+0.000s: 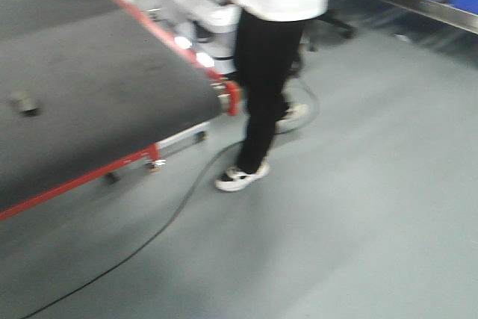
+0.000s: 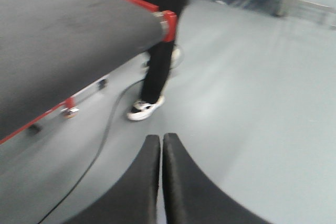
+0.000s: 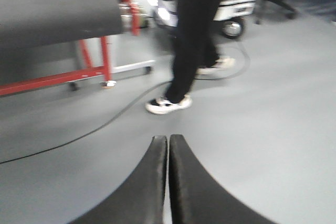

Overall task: Move and align brake pads A on conveyor
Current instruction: 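Turn the base away from the conveyor toward the aisle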

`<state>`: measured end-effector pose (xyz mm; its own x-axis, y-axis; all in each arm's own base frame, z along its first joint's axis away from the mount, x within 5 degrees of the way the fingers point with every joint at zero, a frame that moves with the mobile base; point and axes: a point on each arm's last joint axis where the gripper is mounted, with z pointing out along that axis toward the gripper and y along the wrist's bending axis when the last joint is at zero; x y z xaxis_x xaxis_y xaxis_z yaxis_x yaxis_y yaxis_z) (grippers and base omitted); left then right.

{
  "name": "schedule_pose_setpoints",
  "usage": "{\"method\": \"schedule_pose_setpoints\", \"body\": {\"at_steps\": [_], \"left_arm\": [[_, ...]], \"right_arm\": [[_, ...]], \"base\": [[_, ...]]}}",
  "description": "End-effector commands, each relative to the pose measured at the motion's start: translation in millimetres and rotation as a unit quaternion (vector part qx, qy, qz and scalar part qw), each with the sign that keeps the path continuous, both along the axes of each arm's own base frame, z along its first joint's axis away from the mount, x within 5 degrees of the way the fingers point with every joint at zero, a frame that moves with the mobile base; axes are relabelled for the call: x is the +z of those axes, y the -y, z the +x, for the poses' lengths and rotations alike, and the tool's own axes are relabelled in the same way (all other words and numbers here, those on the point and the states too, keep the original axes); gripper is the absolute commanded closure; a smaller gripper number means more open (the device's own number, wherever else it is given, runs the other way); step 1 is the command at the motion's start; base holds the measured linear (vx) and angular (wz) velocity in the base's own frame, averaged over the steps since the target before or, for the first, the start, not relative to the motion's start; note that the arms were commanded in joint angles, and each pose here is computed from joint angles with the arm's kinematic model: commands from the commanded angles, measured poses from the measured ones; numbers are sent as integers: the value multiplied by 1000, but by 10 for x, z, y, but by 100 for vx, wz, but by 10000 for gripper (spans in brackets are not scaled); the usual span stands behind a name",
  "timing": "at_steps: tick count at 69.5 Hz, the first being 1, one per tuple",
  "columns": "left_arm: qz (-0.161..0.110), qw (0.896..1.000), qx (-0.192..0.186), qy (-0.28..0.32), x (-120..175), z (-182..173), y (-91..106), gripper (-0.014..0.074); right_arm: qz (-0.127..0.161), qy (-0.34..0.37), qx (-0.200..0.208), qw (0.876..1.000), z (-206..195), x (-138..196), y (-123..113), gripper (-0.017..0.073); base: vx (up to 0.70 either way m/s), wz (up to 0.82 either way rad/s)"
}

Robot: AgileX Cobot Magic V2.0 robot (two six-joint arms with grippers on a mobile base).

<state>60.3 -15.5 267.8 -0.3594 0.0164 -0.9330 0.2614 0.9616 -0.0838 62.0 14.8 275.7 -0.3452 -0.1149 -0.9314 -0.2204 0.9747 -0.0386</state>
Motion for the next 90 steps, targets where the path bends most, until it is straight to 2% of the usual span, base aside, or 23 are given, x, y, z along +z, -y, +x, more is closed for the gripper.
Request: {"method": "schedule_pose_setpoints", "body": {"at_steps": [1, 67, 90], "left_arm": [[-15, 999, -8, 39, 136, 17, 20, 600], [-15, 999, -8, 39, 136, 17, 20, 600], [-15, 999, -8, 39, 136, 17, 20, 600]], "right_arm": [[4, 43, -4, 999, 24, 137, 4, 566], [5, 43, -3, 999, 24, 137, 3, 566], [5, 43, -3, 999, 24, 137, 3, 566]], "base": [[7, -66], [10, -75], [20, -54]]}}
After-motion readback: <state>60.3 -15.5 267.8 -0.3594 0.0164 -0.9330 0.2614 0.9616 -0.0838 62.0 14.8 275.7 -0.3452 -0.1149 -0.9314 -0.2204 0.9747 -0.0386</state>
